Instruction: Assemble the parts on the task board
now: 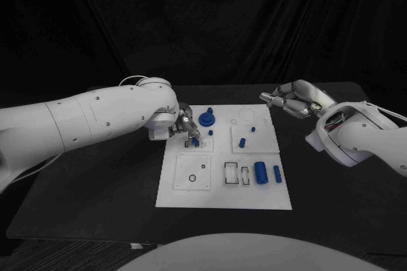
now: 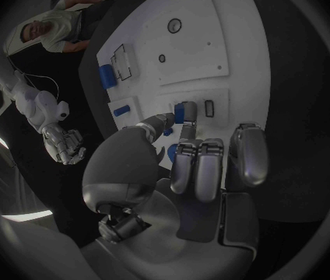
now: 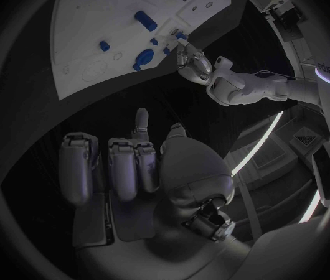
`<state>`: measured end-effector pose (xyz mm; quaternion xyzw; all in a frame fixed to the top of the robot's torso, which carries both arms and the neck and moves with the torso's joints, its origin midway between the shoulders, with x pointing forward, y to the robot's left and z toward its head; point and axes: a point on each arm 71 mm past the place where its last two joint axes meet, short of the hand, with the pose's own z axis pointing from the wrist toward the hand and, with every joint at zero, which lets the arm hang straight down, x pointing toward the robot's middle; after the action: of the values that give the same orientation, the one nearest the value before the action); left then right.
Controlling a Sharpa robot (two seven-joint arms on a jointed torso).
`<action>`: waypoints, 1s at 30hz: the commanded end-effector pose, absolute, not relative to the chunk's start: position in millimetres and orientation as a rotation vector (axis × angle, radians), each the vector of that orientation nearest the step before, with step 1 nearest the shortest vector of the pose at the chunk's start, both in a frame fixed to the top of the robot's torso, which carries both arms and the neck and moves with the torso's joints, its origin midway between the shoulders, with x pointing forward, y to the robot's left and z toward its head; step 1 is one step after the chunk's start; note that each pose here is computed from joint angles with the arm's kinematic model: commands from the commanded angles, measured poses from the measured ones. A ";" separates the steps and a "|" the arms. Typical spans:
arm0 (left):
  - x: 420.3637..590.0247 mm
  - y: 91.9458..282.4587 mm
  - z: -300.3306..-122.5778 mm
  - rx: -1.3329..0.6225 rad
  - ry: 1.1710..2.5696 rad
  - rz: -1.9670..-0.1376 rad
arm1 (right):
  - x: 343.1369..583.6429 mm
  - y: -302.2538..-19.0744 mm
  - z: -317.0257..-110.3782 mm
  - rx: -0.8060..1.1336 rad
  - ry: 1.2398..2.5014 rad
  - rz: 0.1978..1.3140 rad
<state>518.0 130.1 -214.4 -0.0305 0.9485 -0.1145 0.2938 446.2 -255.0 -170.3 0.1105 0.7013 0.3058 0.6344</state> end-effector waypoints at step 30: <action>517.7 134.2 -213.7 -0.096 2.488 -0.286 | 446.7 -257.5 -172.7 0.265 1.610 0.683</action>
<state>516.6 135.5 -214.7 -0.0427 0.9485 -0.1066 0.2951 446.9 -256.4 -171.5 0.1118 0.7021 0.3035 0.6344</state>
